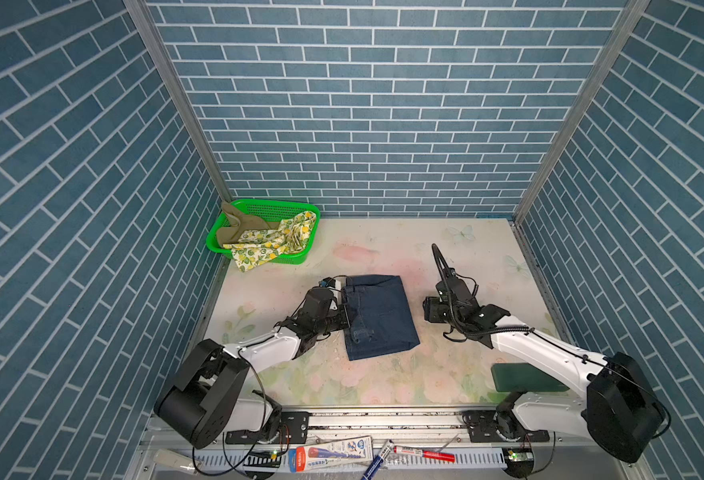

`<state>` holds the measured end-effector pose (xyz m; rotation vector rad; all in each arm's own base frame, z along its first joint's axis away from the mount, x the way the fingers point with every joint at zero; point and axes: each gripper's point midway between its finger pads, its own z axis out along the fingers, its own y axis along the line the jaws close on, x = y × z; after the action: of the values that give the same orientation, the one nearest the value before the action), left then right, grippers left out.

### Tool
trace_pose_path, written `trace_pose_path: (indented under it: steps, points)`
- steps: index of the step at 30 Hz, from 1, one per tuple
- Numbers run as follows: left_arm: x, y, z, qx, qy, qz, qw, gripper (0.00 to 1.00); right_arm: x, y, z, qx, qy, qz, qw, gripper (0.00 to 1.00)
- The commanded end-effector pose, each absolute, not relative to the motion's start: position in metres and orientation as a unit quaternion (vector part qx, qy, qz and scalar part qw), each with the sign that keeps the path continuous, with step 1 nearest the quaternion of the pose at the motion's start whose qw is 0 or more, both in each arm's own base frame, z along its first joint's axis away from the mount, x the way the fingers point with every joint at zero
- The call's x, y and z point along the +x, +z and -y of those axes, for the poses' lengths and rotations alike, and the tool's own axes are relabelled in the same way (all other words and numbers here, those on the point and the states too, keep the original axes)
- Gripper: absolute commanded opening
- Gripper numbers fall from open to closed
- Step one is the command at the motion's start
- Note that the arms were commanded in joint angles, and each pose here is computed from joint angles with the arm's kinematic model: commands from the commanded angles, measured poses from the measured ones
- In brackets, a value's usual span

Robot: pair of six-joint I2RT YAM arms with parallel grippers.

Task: Fold and stack skirts
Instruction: Fold the skirt at the center of the table.

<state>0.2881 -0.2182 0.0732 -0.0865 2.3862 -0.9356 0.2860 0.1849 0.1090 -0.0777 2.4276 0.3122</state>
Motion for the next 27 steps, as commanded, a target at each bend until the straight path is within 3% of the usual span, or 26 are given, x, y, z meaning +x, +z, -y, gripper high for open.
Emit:
trace_pose_path:
  steps: [1,9,20,27]
  points:
    - [0.292,0.062,0.213,-0.033,-0.345,-0.892,0.289,0.0,0.29,0.114,-0.191,-0.044,0.12,-0.934,0.334,0.64]
    - [0.29,0.022,0.204,-0.045,-0.336,-0.904,0.261,0.0,0.291,0.117,-0.216,-0.068,0.166,-0.929,0.324,0.65]
    - [0.288,0.0,0.205,-0.045,-0.333,-0.91,0.241,0.0,0.313,0.148,-0.293,-0.084,0.287,-0.89,0.344,0.65]
    - [0.29,0.004,0.201,-0.039,-0.323,-0.913,0.245,0.0,0.327,0.115,-0.314,-0.035,0.337,-0.88,0.333,0.64]
